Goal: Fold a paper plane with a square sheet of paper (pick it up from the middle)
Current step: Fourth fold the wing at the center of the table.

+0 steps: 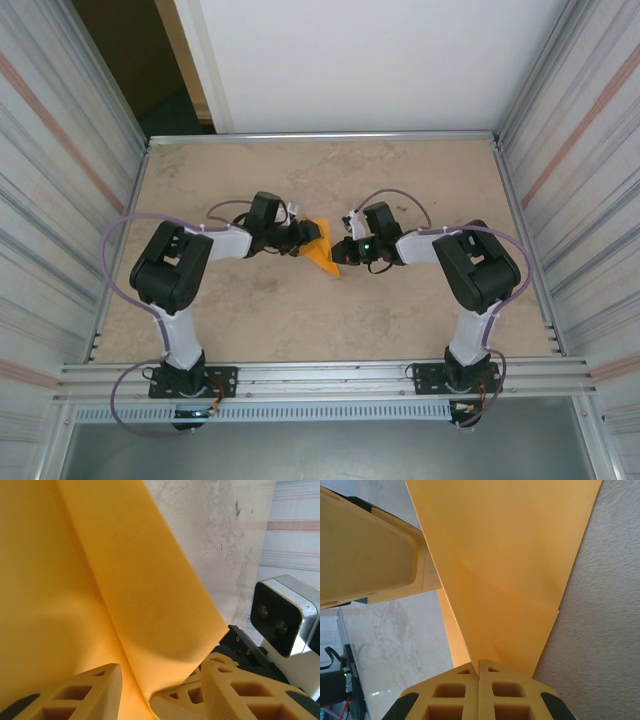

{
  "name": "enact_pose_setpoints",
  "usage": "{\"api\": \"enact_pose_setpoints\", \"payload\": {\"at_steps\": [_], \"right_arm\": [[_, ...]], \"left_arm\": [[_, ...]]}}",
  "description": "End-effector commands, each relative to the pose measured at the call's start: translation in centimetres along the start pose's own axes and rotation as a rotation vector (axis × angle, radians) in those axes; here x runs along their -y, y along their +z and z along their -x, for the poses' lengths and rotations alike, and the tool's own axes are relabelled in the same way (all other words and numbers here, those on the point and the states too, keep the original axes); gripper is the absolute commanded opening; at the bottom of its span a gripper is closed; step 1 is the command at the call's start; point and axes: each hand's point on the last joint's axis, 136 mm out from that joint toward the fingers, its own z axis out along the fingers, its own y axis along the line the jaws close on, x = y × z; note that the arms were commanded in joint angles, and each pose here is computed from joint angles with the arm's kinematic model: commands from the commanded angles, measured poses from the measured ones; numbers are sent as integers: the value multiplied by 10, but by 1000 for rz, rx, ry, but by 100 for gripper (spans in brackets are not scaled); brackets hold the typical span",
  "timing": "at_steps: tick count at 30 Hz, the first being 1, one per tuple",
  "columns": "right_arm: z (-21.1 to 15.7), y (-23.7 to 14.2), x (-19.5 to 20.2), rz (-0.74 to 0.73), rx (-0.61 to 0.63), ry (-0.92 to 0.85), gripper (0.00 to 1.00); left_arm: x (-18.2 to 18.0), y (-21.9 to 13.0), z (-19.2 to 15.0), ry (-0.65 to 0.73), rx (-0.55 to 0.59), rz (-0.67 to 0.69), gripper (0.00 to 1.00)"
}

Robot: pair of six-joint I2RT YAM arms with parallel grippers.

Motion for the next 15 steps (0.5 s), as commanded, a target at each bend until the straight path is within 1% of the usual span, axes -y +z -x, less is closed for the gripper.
{"api": "enact_pose_setpoints", "payload": {"at_steps": [1, 15], "right_arm": [[-8, 3, 6, 14, -22, 44, 0], [-16, 6, 11, 12, -54, 68, 1]], "left_arm": [[-1, 5, -2, 39, -25, 21, 47], [-16, 13, -7, 13, -62, 81, 47]]}}
